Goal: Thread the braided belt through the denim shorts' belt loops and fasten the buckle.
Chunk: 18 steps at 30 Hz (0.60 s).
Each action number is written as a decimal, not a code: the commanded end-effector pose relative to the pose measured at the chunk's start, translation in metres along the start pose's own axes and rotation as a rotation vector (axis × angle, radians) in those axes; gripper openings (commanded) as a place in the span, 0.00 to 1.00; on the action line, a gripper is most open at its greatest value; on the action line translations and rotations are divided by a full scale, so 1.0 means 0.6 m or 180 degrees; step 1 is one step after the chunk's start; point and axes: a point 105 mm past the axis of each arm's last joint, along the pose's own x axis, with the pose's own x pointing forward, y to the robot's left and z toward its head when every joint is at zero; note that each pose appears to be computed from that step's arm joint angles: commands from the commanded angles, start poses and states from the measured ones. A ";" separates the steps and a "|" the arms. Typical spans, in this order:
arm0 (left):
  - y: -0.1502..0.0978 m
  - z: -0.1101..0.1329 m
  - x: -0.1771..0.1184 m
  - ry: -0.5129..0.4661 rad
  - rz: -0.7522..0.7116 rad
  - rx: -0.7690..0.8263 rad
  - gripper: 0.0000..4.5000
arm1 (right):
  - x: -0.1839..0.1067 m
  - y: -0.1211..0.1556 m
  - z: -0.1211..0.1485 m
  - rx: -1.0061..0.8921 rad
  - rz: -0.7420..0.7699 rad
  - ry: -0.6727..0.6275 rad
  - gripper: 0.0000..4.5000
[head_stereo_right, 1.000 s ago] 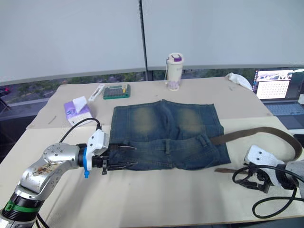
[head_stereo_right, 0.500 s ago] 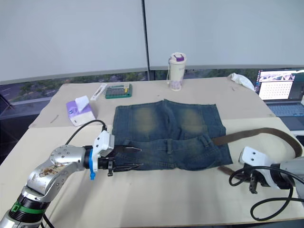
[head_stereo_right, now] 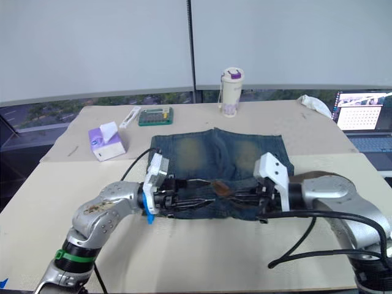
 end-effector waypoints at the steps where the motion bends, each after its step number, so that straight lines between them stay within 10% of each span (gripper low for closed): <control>1: -0.011 0.011 0.013 -0.0065 -0.0192 0.0029 0.60 | 0.013 0.009 0.016 -0.0144 0.0080 -0.0080 0.00; 11: -0.024 0.000 0.009 0.0009 -0.0451 -0.0216 0.60 | 0.019 0.009 0.015 -0.0208 0.0111 -0.0051 0.00; 18: -0.011 -0.004 0.006 0.0028 -0.0296 -0.0162 0.12 | 0.016 0.003 0.013 -0.0216 0.0053 -0.0069 0.00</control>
